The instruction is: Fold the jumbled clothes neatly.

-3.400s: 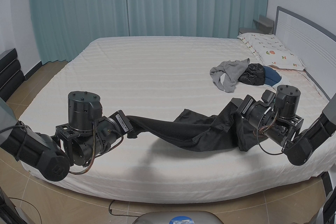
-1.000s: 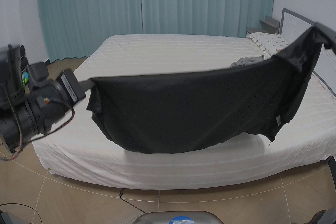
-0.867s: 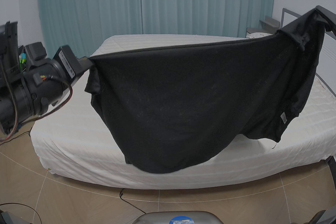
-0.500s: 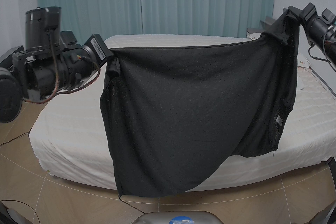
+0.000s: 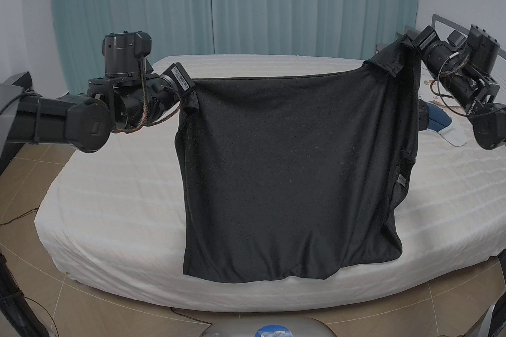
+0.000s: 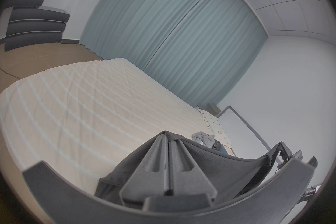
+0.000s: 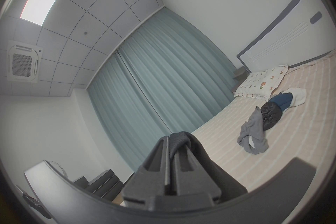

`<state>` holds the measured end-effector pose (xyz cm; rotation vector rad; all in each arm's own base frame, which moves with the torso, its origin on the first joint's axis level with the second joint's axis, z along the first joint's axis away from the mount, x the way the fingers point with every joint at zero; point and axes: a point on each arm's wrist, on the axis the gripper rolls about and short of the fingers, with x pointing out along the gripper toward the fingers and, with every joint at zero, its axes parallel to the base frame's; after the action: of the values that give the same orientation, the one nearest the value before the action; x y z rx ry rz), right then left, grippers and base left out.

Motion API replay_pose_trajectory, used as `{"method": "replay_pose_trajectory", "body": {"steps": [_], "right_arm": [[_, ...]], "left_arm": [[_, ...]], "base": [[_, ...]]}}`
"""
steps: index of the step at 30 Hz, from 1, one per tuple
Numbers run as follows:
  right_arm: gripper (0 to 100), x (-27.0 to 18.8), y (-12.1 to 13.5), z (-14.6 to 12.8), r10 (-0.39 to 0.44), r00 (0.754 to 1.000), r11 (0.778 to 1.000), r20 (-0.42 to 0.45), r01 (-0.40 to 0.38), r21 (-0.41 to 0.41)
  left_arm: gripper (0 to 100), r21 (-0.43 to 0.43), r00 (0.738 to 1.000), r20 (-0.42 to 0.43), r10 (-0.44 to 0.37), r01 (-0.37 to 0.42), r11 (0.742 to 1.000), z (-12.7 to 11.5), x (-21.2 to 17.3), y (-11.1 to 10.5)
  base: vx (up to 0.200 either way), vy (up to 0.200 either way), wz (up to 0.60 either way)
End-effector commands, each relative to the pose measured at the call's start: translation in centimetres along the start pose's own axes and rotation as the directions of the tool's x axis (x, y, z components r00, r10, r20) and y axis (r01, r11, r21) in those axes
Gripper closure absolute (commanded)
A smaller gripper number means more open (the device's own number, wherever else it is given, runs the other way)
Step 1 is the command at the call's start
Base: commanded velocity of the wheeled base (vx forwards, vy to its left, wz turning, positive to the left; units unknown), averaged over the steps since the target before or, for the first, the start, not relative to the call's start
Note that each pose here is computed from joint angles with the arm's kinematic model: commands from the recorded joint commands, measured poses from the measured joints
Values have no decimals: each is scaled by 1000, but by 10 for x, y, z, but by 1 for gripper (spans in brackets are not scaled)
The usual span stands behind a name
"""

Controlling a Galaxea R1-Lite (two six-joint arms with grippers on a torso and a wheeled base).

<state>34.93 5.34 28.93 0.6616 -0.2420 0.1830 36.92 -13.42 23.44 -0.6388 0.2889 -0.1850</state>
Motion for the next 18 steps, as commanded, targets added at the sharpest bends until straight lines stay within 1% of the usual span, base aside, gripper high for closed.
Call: {"method": "replay_pose_trajectory", "body": {"steps": [1, 2, 3, 4, 6, 7, 9, 11, 14, 15, 16, 18], "right_arm": [[100, 28, -31, -42, -40, 998, 999, -44, 40, -7], [100, 31, -36, -50, -50, 997, 999, -62, 49, -9], [100, 31, -36, -50, -50, 997, 999, -62, 49, -9], [100, 34, -47, -69, -78, 992, 997, -104, 76, -15], [100, 38, -58, -84, -101, 986, 995, -135, 99, -24], [100, 38, -59, -85, -103, 985, 995, -137, 101, -24], [100, 46, -78, -109, -138, 976, 990, -168, 135, -30], [100, 52, -89, -121, -151, 974, 989, -167, 148, -29], [100, 56, -109, -148, -178, 965, 984, -195, 174, -37], [100, 56, -113, -153, -181, 963, 983, -200, 177, -39], [100, 56, -121, -163, -189, 959, 982, -212, 184, -41], [100, 56, -130, -175, -203, 952, 979, -231, 197, -48]], "left_arm": [[100, 5, 997, -45, 56, -56, 998, -22, 49, 23], [100, 9, 996, -57, 64, -64, 998, -28, 54, 26], [100, 9, 996, -57, 64, -64, 998, -28, 54, 26], [100, 12, 993, -80, 84, -83, 996, -39, 63, 33], [100, 15, 990, -100, 100, -99, 995, -48, 70, 40], [100, 16, 990, -102, 102, -101, 995, -49, 71, 41], [100, 15, 984, -124, 130, -129, 992, -62, 86, 55], [100, 12, 981, -130, 144, -144, 990, -71, 96, 65], [100, 17, 975, -144, 172, -171, 985, -93, 113, 83], [100, 17, 974, -144, 174, -173, 985, -96, 115, 86], [100, 15, 975, -142, 172, -172, 985, -103, 120, 91], [100, 11, 976, -138, 170, -170, 985, -108, 125, 96]], "base": [[200, 0, 0], [200, 0, 0], [200, 0, 0], [200, 0, 0], [200, 0, 0], [0, 0, 0], [0, 0, 0], [0, 0, 0], [0, 0, 0], [0, 0, 0], [0, 0, 0], [0, 0, 0]]}}
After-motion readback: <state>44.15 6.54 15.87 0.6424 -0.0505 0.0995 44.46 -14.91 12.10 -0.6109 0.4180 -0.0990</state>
